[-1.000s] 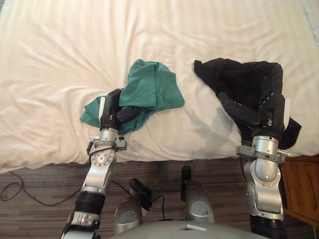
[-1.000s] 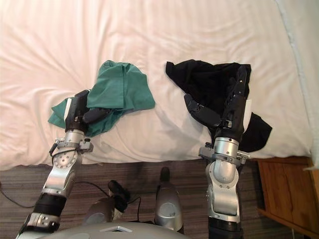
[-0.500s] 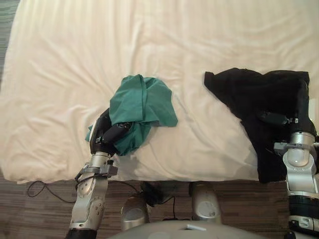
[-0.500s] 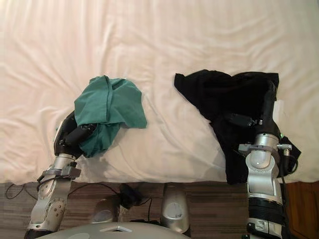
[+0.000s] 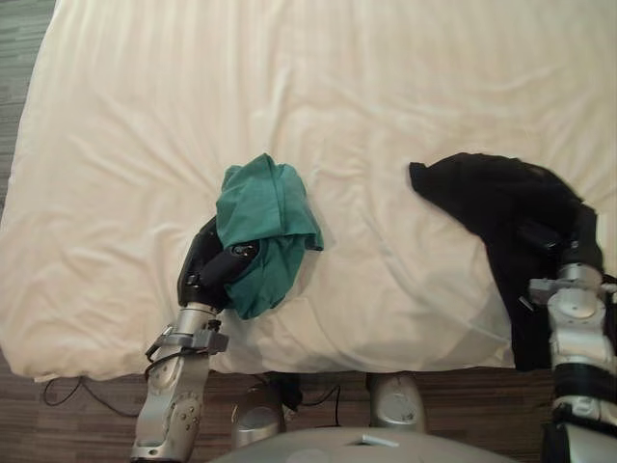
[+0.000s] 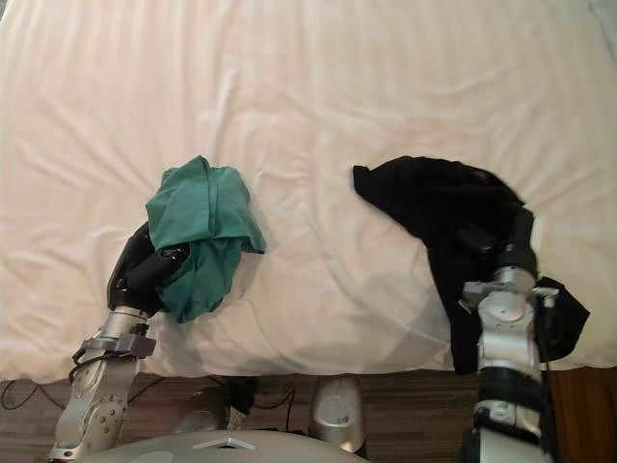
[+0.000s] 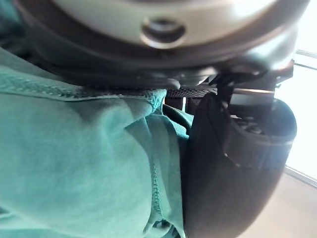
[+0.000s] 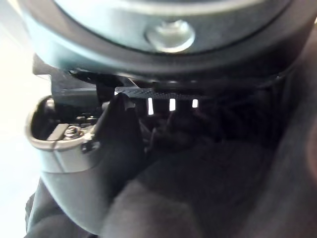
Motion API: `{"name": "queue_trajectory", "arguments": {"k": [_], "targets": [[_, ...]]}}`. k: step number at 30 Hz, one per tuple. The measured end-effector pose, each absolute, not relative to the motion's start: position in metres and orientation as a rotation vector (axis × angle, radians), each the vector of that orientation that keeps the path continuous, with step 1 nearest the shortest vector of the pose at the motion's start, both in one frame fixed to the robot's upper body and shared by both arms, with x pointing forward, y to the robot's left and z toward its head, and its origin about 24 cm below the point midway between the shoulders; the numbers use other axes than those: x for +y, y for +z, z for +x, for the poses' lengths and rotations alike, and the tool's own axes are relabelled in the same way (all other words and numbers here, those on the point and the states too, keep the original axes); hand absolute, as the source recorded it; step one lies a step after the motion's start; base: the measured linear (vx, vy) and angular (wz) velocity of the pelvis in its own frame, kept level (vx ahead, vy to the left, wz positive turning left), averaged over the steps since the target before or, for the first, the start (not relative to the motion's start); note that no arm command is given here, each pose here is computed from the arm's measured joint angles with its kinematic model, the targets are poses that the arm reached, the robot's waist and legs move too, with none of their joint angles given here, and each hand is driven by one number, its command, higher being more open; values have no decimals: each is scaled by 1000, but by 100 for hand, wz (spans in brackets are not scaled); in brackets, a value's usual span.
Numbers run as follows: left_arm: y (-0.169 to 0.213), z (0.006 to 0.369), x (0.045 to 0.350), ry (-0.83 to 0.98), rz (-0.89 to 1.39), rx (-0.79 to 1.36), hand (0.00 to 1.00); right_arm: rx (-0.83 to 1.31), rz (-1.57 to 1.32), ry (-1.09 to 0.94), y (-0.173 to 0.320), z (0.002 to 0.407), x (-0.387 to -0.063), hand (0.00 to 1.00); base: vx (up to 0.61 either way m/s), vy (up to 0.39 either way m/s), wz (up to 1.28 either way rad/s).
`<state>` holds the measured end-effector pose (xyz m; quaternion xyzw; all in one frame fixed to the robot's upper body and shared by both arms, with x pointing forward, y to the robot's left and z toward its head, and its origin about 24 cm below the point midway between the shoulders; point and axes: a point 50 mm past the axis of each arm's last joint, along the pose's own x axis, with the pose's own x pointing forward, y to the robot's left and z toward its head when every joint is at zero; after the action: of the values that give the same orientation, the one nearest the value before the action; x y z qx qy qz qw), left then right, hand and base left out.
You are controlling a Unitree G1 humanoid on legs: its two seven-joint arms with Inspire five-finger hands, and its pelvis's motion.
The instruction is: Tidy up the quilt and then pick up the clothes from the bed and put them into the laundry hamper
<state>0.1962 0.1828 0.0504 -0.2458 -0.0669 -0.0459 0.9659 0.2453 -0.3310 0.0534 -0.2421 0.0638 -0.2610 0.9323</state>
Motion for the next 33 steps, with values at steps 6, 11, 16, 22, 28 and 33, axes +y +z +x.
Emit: {"name": "queue_trajectory", "arguments": {"k": [6,11,16,22,28,33], "targets": [[25,197,172,-8,-531,-38,0,233,-160,-305,-14,202,-231,0,87,-72,11],[-5,190,164,35,-424,133,0,289,78,-198,-33,190,-189,0,26,48,37],[-11,198,150,68,-456,161,0,279,318,-50,-31,187,-146,0,-130,-85,105],[-24,174,143,116,-509,229,0,316,438,5,-39,169,-130,0,-190,-156,149],[-35,156,161,253,-487,279,0,291,228,-74,-38,173,-158,0,-77,20,166],[-48,147,173,332,-403,338,0,333,35,-174,-48,170,-193,0,-78,39,174]]}}
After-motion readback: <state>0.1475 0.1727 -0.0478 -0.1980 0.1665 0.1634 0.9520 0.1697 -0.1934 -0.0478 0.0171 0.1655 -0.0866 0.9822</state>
